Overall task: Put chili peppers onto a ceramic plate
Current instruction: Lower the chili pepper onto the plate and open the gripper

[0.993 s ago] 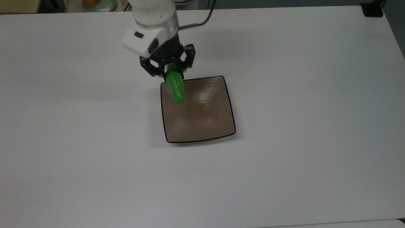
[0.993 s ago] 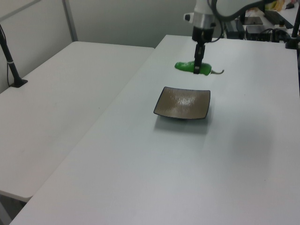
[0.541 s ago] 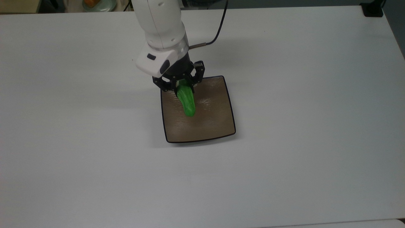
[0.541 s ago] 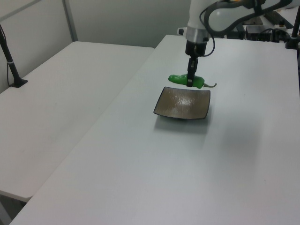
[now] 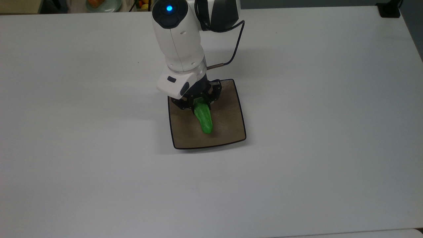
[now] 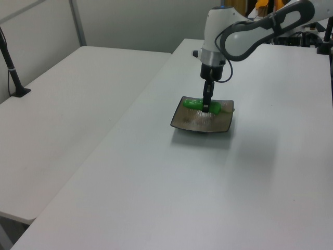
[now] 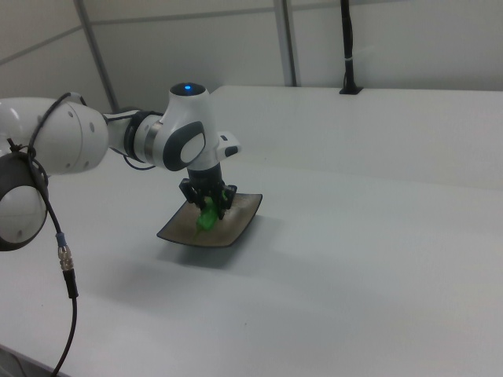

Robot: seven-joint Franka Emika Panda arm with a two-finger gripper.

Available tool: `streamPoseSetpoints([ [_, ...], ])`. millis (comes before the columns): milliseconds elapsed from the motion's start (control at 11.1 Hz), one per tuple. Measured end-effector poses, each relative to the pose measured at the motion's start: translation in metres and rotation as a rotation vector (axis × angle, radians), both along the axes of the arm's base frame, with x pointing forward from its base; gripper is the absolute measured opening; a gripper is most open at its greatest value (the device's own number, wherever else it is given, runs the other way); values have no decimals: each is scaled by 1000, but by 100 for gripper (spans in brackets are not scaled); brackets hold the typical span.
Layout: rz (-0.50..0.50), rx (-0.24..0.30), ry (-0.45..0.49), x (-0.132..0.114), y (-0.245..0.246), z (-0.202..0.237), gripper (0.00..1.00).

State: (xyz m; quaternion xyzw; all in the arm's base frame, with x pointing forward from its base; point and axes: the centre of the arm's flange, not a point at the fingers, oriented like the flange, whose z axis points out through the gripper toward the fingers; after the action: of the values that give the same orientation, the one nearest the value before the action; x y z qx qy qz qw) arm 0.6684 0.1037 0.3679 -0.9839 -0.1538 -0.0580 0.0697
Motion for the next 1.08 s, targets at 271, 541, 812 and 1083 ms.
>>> streamPoseSetpoints([
  [271,-14,11,-30,5,3,-10,44],
  [541,-17,18,-34,7,6,-18,44],
  [812,-17,18,-34,7,8,-21,48],
  [1083,-15,19,-34,7,10,-21,82],
])
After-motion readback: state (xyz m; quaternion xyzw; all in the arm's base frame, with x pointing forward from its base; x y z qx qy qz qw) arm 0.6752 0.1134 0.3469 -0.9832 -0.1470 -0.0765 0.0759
